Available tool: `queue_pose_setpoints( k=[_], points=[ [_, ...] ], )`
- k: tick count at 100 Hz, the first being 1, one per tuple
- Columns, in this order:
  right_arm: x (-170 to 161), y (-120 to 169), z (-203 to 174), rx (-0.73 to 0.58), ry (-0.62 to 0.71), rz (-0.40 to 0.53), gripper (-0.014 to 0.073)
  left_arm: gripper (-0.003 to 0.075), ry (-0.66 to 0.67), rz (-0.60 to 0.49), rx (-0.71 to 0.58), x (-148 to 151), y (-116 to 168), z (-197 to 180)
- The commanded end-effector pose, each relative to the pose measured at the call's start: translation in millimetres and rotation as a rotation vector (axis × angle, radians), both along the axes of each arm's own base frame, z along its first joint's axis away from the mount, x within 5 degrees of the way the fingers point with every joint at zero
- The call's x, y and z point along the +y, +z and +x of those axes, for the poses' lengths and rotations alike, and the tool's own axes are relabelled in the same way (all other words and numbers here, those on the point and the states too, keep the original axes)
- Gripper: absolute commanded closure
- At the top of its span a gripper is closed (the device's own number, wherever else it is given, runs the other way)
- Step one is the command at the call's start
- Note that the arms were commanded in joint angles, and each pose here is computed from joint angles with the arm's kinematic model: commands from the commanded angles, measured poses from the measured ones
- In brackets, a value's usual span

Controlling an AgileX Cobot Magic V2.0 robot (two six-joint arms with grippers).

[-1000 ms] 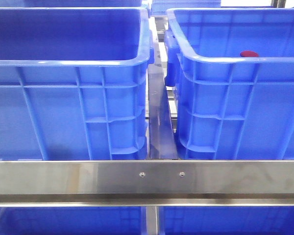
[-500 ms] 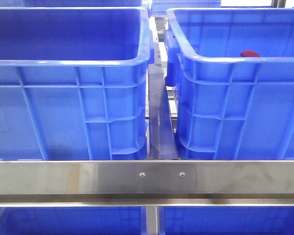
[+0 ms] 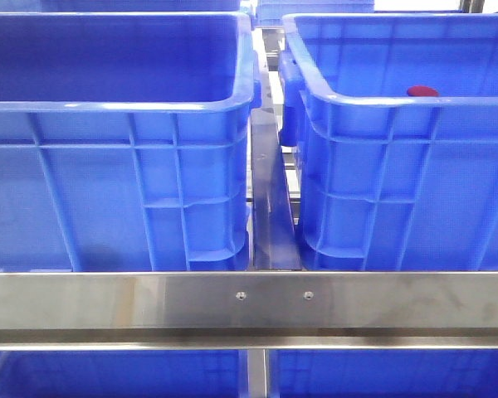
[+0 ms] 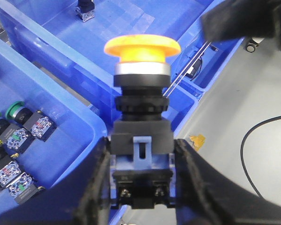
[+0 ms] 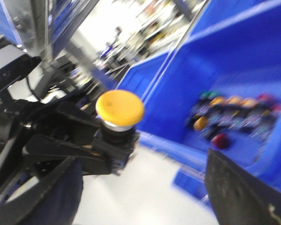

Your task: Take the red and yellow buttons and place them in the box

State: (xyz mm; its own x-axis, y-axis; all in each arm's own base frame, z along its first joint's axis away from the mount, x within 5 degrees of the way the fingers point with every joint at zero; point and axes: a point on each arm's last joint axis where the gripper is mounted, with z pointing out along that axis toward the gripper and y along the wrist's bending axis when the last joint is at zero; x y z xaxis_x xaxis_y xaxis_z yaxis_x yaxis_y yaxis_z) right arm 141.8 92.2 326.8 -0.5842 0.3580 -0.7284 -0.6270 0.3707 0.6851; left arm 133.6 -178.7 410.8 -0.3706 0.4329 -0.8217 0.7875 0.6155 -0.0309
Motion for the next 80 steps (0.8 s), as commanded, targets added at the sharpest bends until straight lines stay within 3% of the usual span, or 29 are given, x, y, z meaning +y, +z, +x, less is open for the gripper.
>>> queue_pose_setpoints(
  k=[1, 80],
  points=[
    [3.4, 25.2, 7.0, 0.004, 0.075, 0.186, 0.0032, 0.0739, -0.007, -0.088, -0.064, 0.1, 16.5, -2.2],
    [59.2, 45.0, 61.6, 0.096, 0.273, 0.193, 0.0033, 0.0739, -0.007, -0.088, -0.064, 0.1, 16.5, -2.2]
  ],
)
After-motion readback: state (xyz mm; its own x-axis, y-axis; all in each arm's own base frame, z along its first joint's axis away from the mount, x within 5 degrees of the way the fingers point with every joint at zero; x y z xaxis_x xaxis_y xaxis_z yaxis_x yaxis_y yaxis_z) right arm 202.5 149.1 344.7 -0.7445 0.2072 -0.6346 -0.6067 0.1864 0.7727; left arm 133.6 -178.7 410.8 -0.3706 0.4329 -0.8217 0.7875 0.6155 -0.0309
